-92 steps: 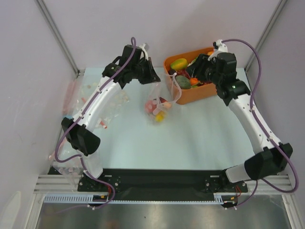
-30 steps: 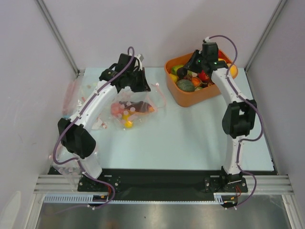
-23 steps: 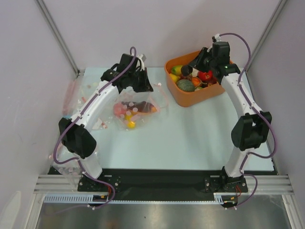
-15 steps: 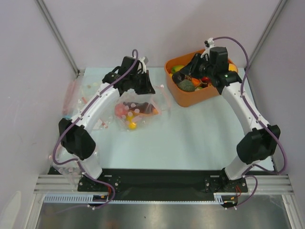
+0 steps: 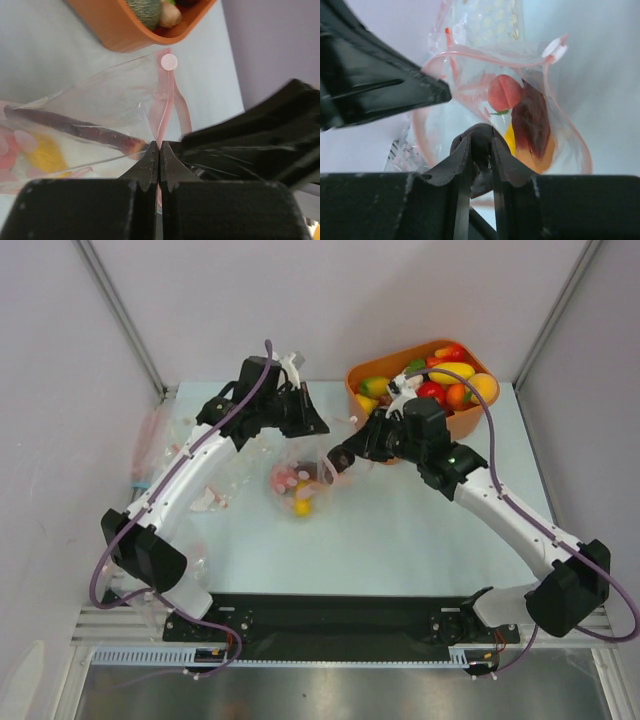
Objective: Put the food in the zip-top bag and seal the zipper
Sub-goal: Place the fake fruit in the zipper food storage bag, then pick up the fake vegetable from the bin.
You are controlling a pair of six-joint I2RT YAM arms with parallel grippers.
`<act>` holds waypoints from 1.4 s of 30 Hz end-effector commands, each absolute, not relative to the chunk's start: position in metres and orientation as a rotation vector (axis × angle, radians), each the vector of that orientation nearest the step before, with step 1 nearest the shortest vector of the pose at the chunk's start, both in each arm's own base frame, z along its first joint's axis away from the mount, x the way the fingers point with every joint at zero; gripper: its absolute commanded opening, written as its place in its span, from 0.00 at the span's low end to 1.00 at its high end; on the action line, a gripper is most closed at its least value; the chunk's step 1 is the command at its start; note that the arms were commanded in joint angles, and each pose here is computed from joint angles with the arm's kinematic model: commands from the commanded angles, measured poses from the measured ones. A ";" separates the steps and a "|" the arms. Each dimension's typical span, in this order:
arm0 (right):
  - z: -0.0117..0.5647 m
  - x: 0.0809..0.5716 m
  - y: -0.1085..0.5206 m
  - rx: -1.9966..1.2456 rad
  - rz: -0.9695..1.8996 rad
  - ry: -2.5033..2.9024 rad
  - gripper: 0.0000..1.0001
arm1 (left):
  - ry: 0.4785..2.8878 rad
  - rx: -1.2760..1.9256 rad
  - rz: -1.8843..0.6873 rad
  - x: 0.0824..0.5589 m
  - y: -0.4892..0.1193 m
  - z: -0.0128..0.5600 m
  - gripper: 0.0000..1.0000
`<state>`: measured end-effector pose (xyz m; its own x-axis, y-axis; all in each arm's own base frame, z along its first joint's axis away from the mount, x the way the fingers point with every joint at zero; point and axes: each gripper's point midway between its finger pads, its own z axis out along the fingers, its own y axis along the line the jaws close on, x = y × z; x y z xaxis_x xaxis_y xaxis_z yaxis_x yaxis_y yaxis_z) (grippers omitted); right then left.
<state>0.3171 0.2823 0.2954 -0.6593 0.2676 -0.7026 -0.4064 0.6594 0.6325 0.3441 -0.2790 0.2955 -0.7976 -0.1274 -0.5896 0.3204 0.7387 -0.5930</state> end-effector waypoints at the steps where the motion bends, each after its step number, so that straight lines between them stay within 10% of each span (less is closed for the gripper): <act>1: 0.303 0.344 0.290 -0.032 0.939 1.958 0.00 | 2.180 0.175 -1.146 0.318 -0.304 0.349 0.00; 8: 0.324 0.381 0.306 0.005 0.920 1.888 0.04 | 2.186 0.172 -1.190 0.310 -0.311 0.351 0.00; 11: 0.317 0.384 0.314 -0.036 0.925 1.934 0.58 | 2.189 0.165 -1.196 0.311 -0.312 0.350 0.00; 13: 0.322 0.385 0.308 -0.052 0.888 1.944 0.71 | 2.178 0.166 -1.195 0.315 -0.314 0.353 0.00; 24: 0.386 0.414 0.169 0.192 0.694 1.756 0.60 | 2.146 0.143 -1.055 0.349 -0.304 0.360 0.00; 42: 0.287 0.547 0.076 0.597 0.342 1.975 0.85 | 2.006 0.021 -0.661 0.390 -0.234 0.410 0.00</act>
<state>0.5334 0.0797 0.2855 -0.3968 0.5156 -0.7594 0.2279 0.8567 0.4627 0.3872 -0.2506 0.3773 -0.6145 -0.2343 -0.7533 0.2794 0.8284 -0.4856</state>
